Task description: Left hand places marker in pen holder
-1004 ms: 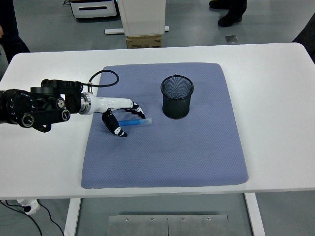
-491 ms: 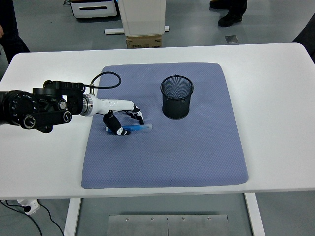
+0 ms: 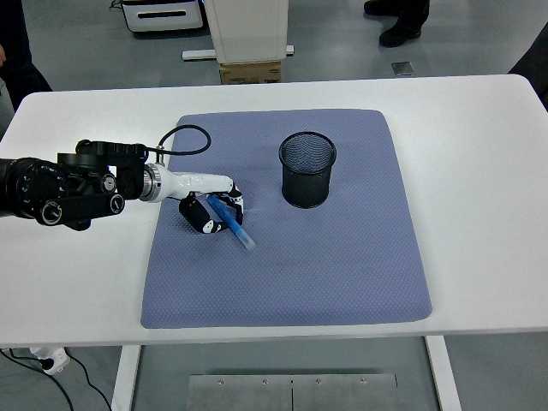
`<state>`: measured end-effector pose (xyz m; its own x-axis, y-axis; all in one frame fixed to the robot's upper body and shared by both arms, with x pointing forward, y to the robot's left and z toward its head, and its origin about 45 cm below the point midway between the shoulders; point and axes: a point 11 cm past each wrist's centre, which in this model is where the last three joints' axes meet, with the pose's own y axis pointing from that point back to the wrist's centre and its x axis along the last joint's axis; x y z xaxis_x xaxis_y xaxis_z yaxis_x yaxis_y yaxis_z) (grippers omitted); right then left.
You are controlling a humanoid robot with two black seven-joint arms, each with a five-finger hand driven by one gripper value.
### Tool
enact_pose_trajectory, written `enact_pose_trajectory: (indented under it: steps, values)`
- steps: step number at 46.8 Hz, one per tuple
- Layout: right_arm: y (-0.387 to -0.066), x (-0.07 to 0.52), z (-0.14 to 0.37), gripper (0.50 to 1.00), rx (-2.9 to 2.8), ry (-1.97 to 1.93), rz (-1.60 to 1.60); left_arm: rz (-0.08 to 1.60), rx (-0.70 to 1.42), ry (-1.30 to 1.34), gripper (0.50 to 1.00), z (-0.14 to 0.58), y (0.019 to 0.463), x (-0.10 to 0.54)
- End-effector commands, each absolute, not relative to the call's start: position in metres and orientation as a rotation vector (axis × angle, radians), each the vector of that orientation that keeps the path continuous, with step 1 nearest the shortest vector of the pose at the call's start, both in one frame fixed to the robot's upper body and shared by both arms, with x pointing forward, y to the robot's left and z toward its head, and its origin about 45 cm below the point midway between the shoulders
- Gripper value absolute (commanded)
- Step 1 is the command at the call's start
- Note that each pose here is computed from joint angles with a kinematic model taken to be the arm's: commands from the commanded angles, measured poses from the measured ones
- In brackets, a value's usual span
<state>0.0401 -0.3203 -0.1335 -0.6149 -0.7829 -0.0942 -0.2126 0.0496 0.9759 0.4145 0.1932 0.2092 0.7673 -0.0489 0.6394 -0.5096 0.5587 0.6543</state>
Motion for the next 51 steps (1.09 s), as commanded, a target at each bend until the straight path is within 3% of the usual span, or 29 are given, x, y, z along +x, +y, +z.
enact_pose_trajectory:
  steps: [1, 28, 32, 37, 51]
  values:
    - [-0.3203, 0.0401, -0.1335, 1.000, 0.997, -1.863, -1.598, 0.295, 0.951, -0.660, 0.552, 0.2086, 0.1932, 0.4141]
    - [-0.3203, 0.0401, -0.1335, 1.000, 0.997, -1.863, -1.598, 0.311, 0.937, -0.677, 0.552, 0.2164, 0.1925, 0.4195]
    - [-0.3203, 0.0401, -0.1335, 1.000, 0.997, -1.863, -1.598, 0.314, 0.935, -0.677, 0.616, 0.2168, 0.1931, 0.4197]
    - [-0.3203, 0.0401, -0.1335, 1.000, 0.997, -1.863, -1.598, 0.315, 0.932, -0.679, 0.642, 0.2173, 0.1926, 0.4199]
    - [-0.3203, 0.0401, -0.1335, 1.000, 0.997, -1.863, -1.598, 0.298, 0.904, -0.686, 0.651, 0.2180, 0.1899, 0.4179]
